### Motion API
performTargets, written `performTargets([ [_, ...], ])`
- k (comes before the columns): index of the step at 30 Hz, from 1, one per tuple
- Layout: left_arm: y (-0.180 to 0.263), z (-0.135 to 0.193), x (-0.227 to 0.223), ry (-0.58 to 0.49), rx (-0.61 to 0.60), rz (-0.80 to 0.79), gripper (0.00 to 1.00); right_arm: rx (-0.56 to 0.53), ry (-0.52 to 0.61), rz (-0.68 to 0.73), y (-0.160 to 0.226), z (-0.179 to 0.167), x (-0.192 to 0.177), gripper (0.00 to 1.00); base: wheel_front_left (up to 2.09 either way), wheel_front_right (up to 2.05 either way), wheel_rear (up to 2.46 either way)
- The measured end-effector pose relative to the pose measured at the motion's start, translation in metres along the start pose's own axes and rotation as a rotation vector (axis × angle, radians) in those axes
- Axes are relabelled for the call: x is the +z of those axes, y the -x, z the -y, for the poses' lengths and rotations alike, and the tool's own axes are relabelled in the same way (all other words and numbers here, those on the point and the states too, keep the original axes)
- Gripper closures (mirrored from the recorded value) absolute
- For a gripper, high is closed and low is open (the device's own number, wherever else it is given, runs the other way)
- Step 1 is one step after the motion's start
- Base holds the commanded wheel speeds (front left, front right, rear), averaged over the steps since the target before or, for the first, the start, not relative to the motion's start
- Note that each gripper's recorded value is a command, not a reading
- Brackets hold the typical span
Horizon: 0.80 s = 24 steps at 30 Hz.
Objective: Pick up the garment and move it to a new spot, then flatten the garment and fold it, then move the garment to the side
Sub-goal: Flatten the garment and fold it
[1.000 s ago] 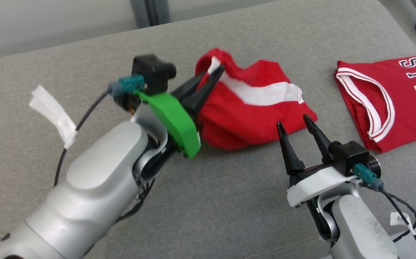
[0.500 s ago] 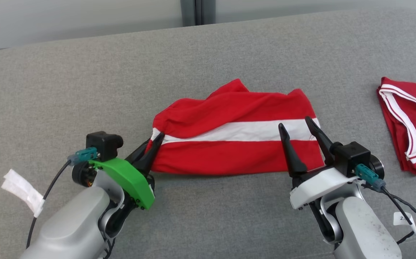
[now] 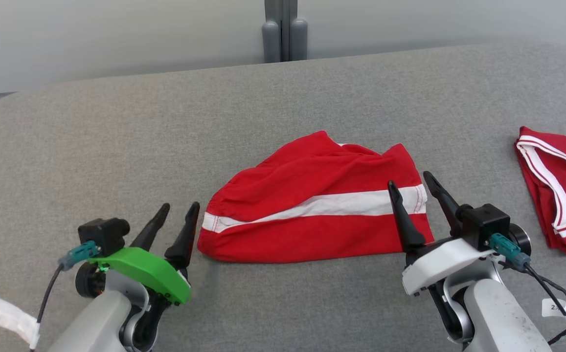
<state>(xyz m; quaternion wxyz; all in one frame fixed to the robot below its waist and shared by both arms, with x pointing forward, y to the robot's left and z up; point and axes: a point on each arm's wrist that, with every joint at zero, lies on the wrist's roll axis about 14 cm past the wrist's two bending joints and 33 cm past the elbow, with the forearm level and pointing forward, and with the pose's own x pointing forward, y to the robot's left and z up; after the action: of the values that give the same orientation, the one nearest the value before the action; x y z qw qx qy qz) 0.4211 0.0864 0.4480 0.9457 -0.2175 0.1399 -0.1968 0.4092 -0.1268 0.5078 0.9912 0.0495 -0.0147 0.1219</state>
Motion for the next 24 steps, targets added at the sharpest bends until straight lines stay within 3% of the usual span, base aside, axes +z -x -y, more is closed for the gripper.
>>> performTargets([
  [11,0.043,-0.019,0.059,-0.096,0.132,0.284,0.00,-0.018,0.020,0.045,0.004,0.008,0.019,0.00,0.00,0.00,0.00],
  [24,0.070,-0.024,0.073,-0.218,0.190,0.372,0.00,-0.051,0.031,0.035,0.015,0.017,0.019,0.00,0.00,0.00,0.00],
])
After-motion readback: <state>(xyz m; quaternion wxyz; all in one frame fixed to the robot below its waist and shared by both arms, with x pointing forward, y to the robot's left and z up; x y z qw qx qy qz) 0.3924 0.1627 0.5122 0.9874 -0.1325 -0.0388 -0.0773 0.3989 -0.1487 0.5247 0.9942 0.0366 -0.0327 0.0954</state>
